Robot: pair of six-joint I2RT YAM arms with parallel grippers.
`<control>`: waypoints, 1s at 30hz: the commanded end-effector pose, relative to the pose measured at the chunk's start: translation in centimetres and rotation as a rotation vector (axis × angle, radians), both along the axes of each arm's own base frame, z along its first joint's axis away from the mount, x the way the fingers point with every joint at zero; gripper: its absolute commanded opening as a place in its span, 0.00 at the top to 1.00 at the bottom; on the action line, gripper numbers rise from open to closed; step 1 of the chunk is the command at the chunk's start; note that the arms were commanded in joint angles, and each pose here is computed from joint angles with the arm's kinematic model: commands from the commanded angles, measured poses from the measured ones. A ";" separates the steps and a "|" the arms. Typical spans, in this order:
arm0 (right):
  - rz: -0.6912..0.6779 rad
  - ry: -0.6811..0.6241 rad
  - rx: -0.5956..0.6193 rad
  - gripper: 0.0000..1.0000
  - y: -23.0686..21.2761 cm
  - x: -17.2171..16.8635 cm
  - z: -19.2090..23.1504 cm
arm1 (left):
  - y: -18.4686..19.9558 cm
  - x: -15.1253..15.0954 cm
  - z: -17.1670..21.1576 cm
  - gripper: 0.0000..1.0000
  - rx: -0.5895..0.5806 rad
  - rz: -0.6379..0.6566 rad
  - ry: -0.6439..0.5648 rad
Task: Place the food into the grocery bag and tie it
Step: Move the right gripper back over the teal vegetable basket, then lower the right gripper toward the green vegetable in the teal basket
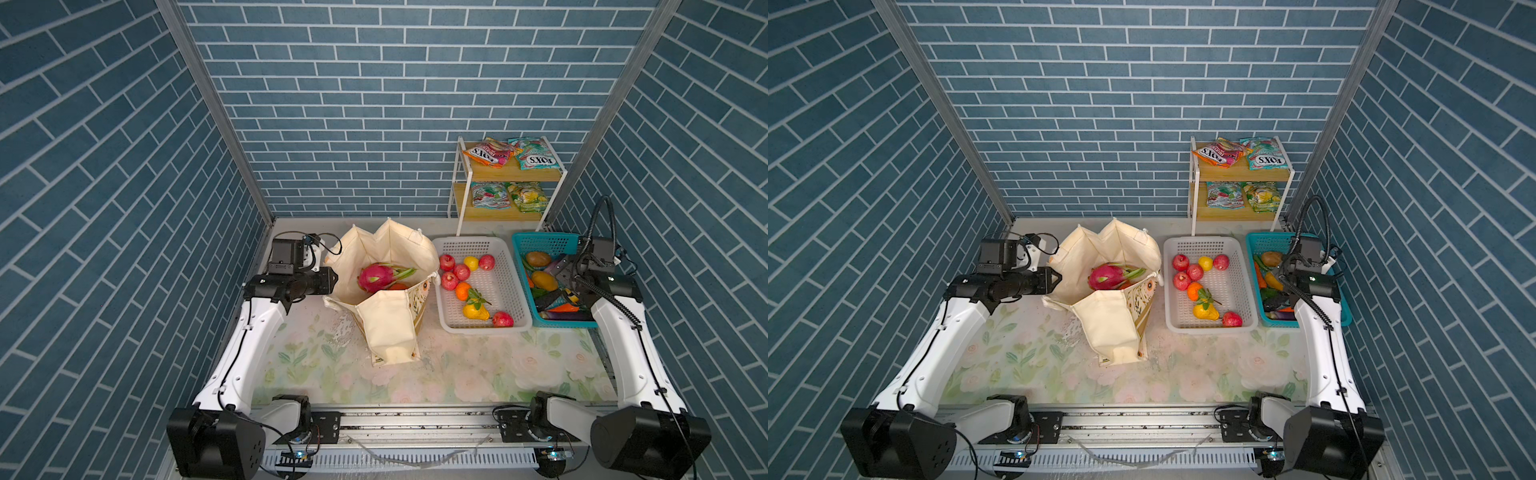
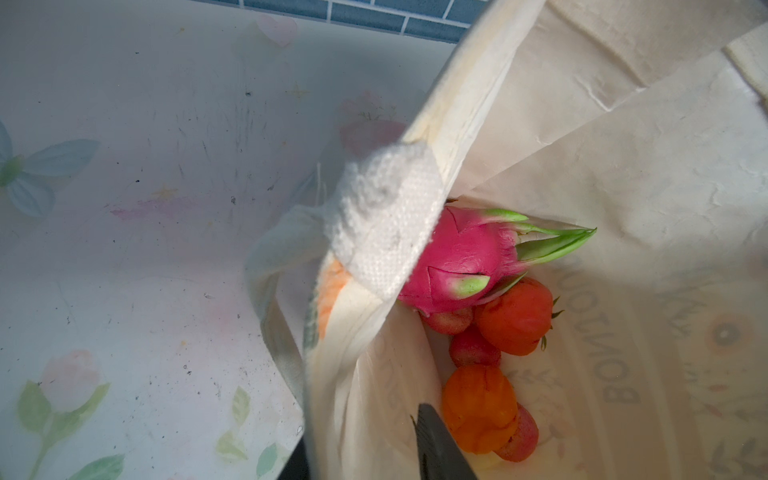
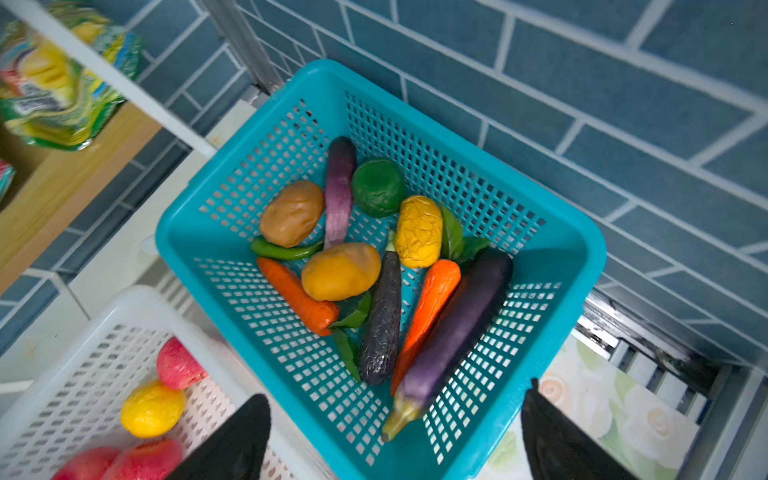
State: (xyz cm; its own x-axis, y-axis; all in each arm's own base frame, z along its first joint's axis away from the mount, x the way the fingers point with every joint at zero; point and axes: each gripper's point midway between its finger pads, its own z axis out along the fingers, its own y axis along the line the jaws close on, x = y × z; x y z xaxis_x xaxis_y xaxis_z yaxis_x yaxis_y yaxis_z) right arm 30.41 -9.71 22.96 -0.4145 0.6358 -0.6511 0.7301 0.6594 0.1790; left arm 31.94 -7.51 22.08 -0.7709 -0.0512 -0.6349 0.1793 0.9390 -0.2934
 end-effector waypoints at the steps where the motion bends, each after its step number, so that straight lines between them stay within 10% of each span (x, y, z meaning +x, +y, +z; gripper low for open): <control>1: -0.066 0.084 0.098 0.05 -0.1 0.3 -2.4 | -0.4 -0.6 -0.2 0.63 -0.004 -0.018 0.019; 9: -0.231 0.360 0.004 0.09 -3.7 1.4 -6.2 | 0.0 -0.2 -1.1 0.63 0.022 -0.004 0.043; 30: -0.243 0.294 0.088 0.33 -8.2 6.8 -10.6 | 0.3 0.2 -3.0 0.63 0.046 0.005 0.105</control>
